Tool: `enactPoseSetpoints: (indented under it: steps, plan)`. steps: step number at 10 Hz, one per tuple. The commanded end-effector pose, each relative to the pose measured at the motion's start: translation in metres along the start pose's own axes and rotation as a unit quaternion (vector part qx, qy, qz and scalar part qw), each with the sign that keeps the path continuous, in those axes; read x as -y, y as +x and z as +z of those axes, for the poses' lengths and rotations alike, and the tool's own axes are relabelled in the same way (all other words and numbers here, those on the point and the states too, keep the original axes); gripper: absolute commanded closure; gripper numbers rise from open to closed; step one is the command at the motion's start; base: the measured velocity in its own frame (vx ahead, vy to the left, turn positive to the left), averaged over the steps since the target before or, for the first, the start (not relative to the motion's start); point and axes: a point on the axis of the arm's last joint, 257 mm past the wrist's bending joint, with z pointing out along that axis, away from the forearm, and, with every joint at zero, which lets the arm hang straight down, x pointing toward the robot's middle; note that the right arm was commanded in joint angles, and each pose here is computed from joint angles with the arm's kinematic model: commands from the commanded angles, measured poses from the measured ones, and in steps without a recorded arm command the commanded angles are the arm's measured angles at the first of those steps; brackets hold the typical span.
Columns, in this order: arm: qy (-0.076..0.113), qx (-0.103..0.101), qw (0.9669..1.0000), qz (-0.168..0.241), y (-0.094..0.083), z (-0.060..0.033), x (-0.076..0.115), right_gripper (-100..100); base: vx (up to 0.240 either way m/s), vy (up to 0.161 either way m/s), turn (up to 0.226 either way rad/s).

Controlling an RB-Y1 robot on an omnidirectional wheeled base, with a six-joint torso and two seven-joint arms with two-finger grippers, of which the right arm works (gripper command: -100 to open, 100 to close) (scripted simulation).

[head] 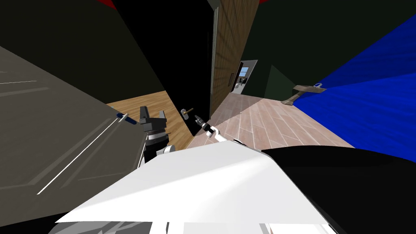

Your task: Push the door open

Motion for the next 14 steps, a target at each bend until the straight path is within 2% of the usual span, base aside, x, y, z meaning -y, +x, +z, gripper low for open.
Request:
enactPoseSetpoints:
  steps: [1,6,8,12,14]
  plan:
    - [0.011,-0.008,0.9999,0.003,0.004,0.0027,0.009,-100,0.086,-0.058,0.025]
    - [0.043,-0.029,0.9987,0.006,0.014,0.0097,0.032,-100,0.075,-0.054,0.019]
    - [0.063,-0.041,0.9972,0.006,0.019,0.0131,0.046,-100,0.113,-0.066,0.024]
    - [0.081,-0.051,0.9954,0.006,0.023,0.0158,0.059,-100,0.081,-0.051,0.014]
    - [0.081,-0.045,0.9957,0.003,0.016,0.0141,0.06,-100,0.063,0.028,0.024]
